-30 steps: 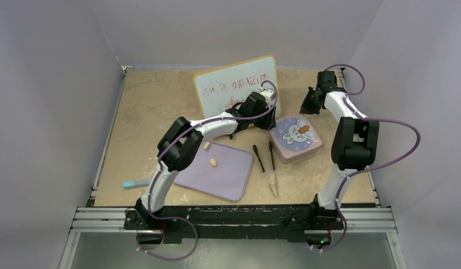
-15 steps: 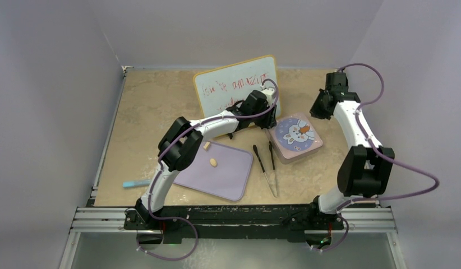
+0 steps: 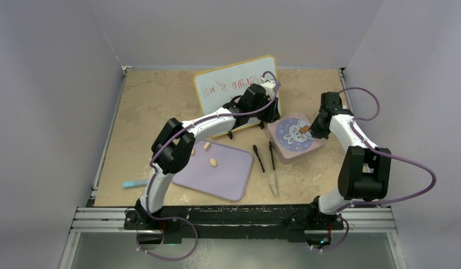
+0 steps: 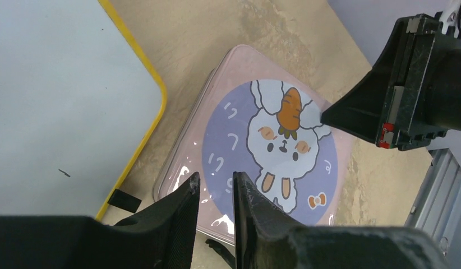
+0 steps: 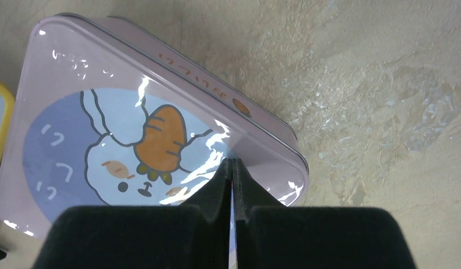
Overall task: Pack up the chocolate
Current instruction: Close the box lid on the packing box.
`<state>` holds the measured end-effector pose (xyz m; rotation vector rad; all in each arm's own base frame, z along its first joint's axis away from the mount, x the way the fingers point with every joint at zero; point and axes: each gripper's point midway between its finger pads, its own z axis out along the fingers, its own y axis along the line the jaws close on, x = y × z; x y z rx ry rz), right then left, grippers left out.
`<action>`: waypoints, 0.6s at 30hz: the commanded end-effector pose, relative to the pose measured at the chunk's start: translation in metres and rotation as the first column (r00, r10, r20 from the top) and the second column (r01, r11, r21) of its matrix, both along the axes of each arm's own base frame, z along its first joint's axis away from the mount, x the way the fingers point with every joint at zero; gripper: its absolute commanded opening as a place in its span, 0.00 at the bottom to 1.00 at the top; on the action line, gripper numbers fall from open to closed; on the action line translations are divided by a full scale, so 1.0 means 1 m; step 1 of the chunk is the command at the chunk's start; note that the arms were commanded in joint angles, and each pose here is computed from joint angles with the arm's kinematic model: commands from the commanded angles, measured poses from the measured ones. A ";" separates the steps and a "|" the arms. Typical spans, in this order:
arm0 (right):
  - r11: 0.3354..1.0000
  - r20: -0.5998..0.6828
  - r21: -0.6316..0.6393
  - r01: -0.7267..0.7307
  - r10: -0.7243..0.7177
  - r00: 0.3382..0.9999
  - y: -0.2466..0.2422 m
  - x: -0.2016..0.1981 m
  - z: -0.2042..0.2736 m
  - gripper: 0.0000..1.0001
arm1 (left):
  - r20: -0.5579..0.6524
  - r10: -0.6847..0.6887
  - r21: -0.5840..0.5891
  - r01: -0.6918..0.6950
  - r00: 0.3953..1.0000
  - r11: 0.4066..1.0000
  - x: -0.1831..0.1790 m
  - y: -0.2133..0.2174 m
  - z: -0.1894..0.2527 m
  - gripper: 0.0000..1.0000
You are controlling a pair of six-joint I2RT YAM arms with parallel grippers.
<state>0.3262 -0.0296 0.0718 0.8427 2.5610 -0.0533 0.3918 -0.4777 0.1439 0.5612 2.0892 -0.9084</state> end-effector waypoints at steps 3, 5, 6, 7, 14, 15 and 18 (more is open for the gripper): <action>0.998 -0.016 -0.047 0.049 -0.050 0.999 -0.011 -0.009 0.003 0.00 | -0.011 -0.031 -0.042 0.031 0.999 0.999 -0.006 -0.009 0.003 0.24; 0.997 0.017 -0.054 0.047 -0.046 0.999 -0.012 -0.008 0.017 0.00 | -0.029 -0.023 -0.027 0.023 0.999 0.999 -0.005 -0.009 -0.018 0.24; 0.997 0.035 -0.056 0.045 -0.043 0.998 -0.012 -0.007 0.025 0.00 | -0.037 -0.015 -0.016 0.014 0.999 1.000 -0.004 -0.008 -0.029 0.23; 0.997 0.049 -0.059 0.044 -0.042 0.998 -0.012 -0.007 0.032 0.00 | -0.051 -0.004 0.004 0.004 0.999 1.000 -0.005 -0.005 -0.044 0.23; 0.998 0.167 -0.038 -0.046 0.052 0.985 -0.002 0.000 0.070 0.00 | -0.117 0.018 0.073 -0.009 0.993 0.997 -0.011 0.004 -0.089 0.23; 0.997 0.183 -0.021 -0.078 0.080 0.980 0.004 0.001 0.073 0.00 | -0.109 0.010 0.066 -0.002 0.994 0.998 -0.011 0.003 -0.081 0.23; 0.980 0.244 0.053 -0.193 0.174 0.954 0.030 -0.001 0.078 0.00 | -0.076 0.006 0.067 -0.001 0.997 0.998 -0.010 0.005 -0.047 0.24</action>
